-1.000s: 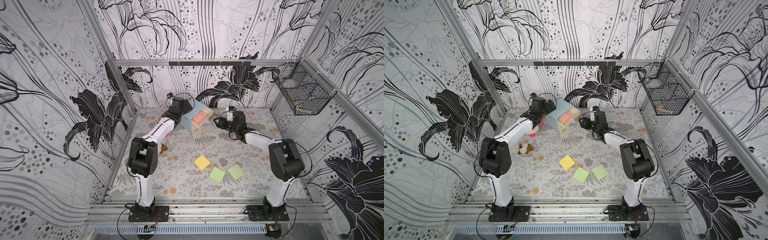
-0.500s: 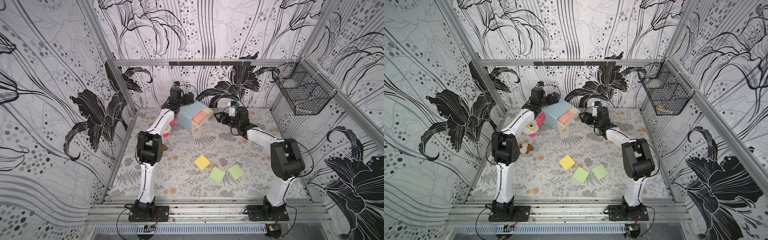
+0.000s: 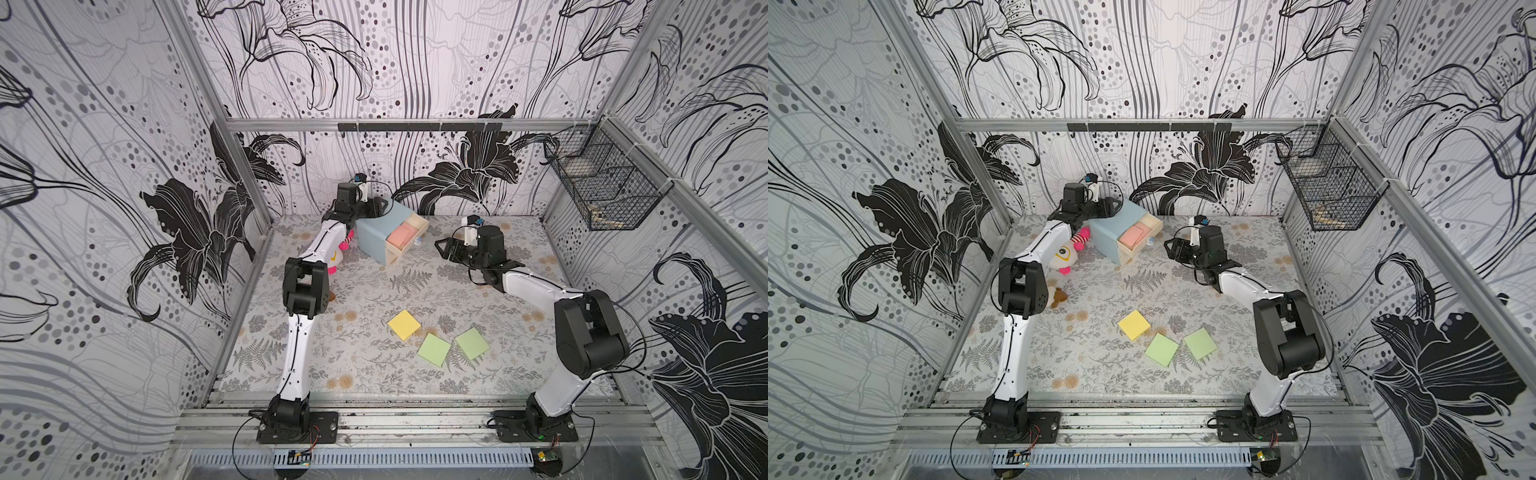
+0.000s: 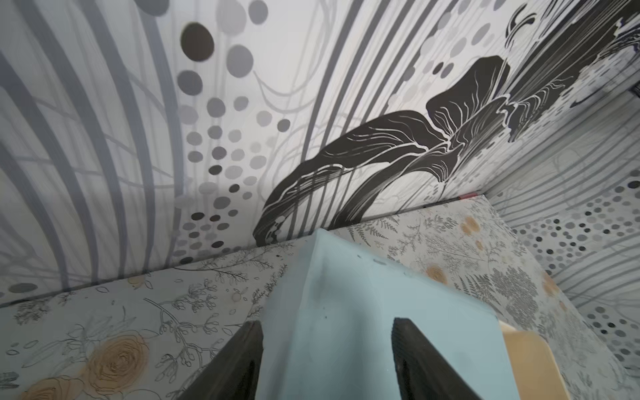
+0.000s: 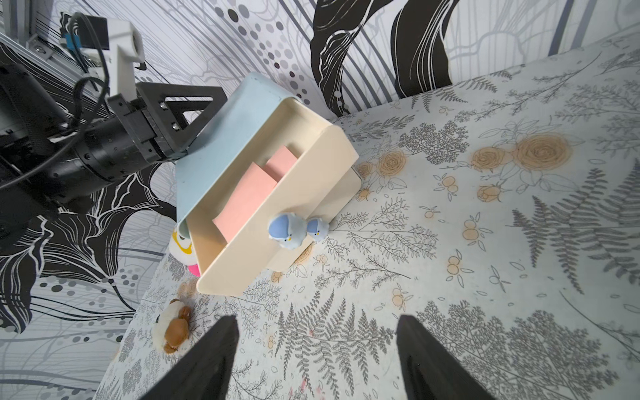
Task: Please put the sticky notes in the drawer by color
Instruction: Move the storage box to the center of the board, then close the drawer in the storage box, then adjust the storage box at the center of the board.
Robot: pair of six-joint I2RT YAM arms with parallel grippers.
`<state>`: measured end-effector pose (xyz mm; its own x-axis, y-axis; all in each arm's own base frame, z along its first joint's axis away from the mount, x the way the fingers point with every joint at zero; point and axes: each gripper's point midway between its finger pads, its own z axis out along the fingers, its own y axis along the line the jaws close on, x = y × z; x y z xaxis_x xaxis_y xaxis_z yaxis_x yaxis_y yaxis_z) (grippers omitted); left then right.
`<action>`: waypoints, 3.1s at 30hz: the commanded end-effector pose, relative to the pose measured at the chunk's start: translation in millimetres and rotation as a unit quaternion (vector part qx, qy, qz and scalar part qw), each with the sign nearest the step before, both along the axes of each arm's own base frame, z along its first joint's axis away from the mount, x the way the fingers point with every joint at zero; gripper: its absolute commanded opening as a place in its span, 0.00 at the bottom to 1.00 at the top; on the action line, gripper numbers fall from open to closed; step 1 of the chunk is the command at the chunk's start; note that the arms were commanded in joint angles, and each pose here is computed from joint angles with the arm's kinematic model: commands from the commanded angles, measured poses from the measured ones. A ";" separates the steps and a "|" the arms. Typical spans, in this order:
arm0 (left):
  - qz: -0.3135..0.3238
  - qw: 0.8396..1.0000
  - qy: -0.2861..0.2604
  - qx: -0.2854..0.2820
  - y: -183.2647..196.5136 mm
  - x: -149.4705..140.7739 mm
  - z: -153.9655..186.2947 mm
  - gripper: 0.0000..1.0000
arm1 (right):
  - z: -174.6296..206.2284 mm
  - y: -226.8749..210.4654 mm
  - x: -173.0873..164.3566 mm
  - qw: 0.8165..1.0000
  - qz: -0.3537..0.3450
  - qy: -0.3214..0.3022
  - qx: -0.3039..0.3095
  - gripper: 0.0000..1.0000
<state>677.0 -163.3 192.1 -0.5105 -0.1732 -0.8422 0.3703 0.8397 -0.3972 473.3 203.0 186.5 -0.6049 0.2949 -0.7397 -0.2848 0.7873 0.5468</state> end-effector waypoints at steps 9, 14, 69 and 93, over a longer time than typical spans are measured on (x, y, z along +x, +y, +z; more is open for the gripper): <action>-0.181 0.982 0.051 -0.023 -54.7 -50.9 -30.3 0.51 | -2.2 4.3 2.5 1.000 0.007 0.009 0.005 0.76; -0.205 0.977 0.060 -0.016 -62.4 -64.1 -35.6 0.48 | -5.3 10.3 9.6 1.000 0.013 0.014 0.017 0.60; -0.059 0.993 -0.100 -0.025 -56.8 -74.4 99.5 0.88 | -34.7 1.9 -56.5 0.999 -0.007 0.032 -0.039 0.50; 0.210 0.970 -0.089 -0.089 39.9 -285.8 54.7 0.97 | -38.4 78.1 -63.3 0.996 0.080 0.018 -0.029 0.43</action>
